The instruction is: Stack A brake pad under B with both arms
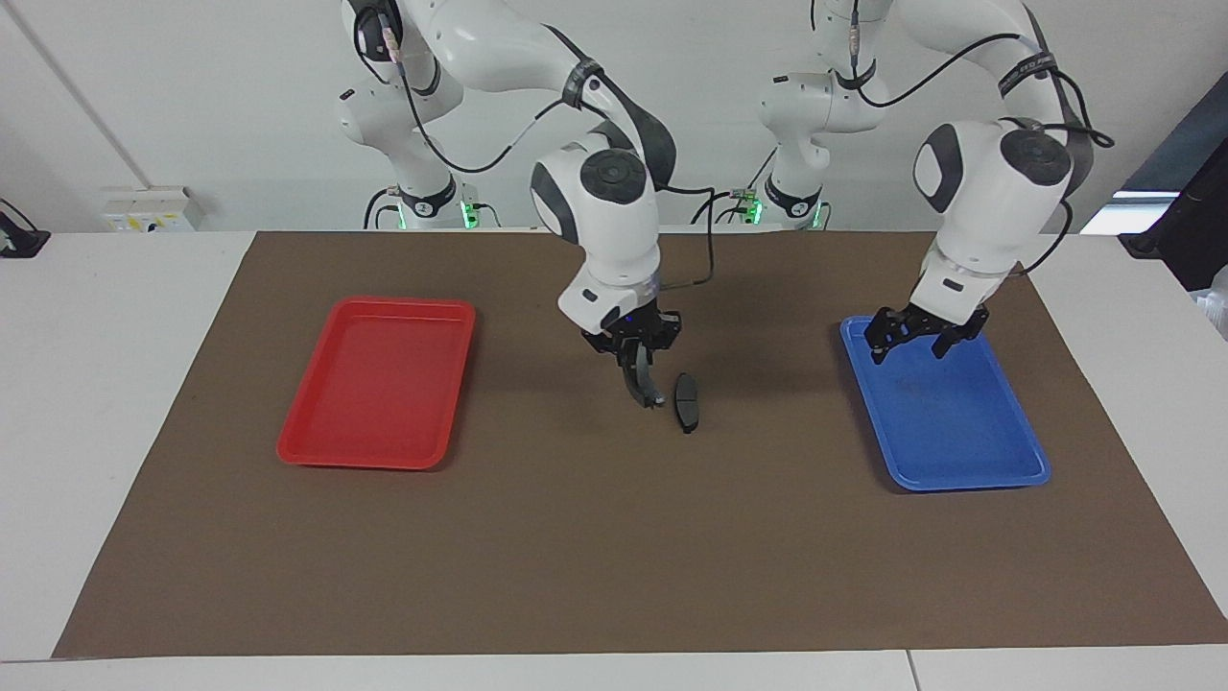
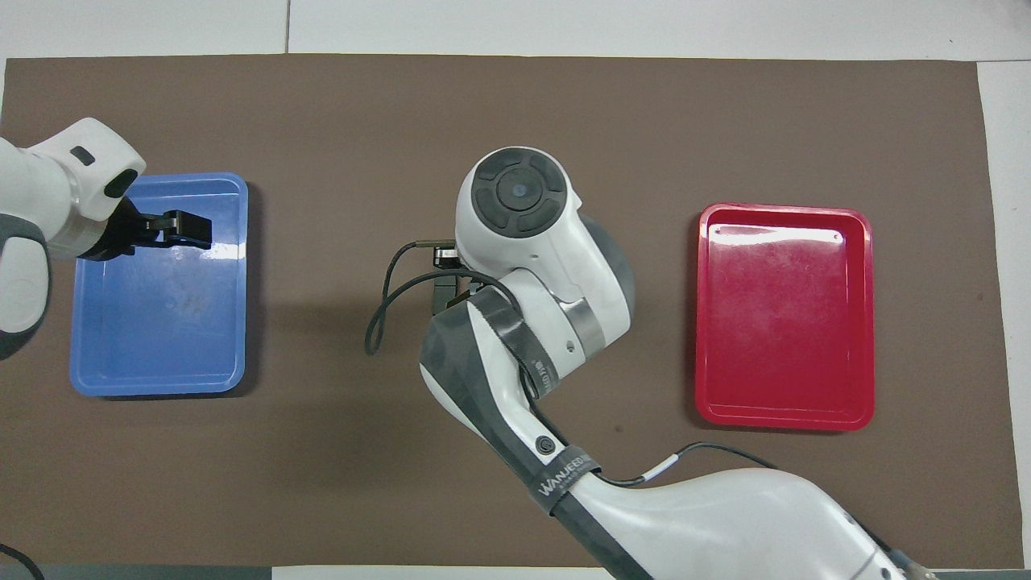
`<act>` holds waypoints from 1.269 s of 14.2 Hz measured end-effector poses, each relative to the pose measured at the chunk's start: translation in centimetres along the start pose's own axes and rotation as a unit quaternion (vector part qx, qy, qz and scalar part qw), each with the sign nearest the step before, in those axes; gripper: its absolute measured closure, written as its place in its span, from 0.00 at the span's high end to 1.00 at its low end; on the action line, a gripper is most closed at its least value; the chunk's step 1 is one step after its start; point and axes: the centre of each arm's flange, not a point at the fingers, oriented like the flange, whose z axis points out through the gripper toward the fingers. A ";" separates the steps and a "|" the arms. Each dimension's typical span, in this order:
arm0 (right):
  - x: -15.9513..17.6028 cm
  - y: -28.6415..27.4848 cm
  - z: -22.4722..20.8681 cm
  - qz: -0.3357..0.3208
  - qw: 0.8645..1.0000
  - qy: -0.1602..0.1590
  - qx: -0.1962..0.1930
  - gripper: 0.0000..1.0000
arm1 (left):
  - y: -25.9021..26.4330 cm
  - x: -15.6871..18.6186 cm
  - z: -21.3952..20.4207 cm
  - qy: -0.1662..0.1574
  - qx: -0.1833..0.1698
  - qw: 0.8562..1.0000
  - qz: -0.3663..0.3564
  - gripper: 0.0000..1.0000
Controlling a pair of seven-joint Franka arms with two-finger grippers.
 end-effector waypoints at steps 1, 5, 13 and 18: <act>-0.4 -1.3 1.8 -0.006 1.000 0.004 0.002 0.42 | -1.0 0.0 -1.7 -0.003 0.000 1.000 0.002 1.00; -1.0 -2.1 5.1 -0.011 1.000 0.005 -0.002 0.42 | -4.4 0.2 -7.5 -0.003 -0.011 1.000 -0.017 1.00; -2.3 -0.7 8.7 -0.016 1.000 0.004 -0.005 0.42 | -5.7 -0.5 -8.5 -0.024 -0.019 0.999 -0.022 1.00; -3.6 -1.3 9.1 -0.025 1.000 -0.005 -0.004 0.42 | -5.1 -0.5 -8.4 -0.026 -0.019 0.999 -0.017 1.00</act>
